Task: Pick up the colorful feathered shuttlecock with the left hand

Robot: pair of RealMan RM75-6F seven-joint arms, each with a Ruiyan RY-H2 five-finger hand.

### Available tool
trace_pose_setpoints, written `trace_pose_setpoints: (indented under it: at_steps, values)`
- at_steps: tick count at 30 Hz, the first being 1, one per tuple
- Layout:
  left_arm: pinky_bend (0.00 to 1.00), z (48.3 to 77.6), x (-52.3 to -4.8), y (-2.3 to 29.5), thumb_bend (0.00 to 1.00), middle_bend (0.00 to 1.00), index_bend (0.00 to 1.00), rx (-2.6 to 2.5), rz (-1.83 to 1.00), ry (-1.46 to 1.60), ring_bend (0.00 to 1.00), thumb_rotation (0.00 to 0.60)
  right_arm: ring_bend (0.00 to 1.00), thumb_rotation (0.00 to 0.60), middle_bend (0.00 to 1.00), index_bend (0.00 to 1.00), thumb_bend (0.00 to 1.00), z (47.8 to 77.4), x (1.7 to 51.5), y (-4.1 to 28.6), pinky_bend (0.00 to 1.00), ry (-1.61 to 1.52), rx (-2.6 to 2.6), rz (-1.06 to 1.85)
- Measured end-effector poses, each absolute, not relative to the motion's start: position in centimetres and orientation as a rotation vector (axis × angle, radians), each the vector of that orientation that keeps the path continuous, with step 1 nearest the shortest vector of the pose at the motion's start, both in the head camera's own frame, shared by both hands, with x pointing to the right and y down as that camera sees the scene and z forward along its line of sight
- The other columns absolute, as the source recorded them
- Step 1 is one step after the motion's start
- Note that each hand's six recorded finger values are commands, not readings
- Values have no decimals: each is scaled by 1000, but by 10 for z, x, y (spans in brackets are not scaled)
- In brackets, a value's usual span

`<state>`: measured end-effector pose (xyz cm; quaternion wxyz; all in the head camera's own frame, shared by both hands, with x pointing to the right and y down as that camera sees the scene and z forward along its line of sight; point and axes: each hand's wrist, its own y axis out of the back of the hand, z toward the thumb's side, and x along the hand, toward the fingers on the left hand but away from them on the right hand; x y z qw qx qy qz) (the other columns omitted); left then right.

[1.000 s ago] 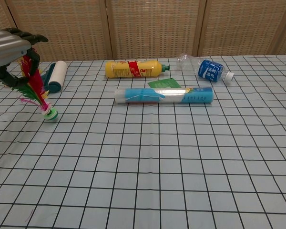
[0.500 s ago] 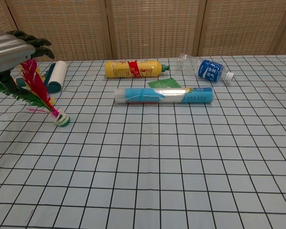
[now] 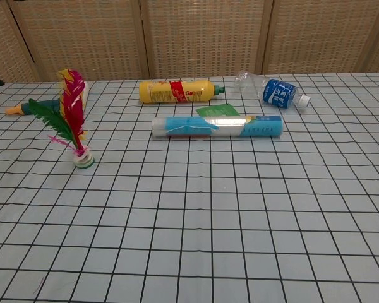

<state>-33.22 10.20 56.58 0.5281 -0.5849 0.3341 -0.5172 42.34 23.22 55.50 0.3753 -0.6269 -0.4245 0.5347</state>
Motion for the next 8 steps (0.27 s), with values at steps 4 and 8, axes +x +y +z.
trace_pose_setpoints:
  at_steps: [4, 8]
  values:
    - [0, 564, -363, 139, 189, 0, 34, -1419, -1283, 811, 0, 600, 0, 600, 0, 0, 105, 556, 421, 233, 47, -1071, -1597, 1372]
    - [0, 572, -398, 178, 185, 0, 31, -1432, -1386, 815, 0, 600, 0, 600, 0, 0, 105, 558, 420, 234, 47, -1048, -1577, 1388]
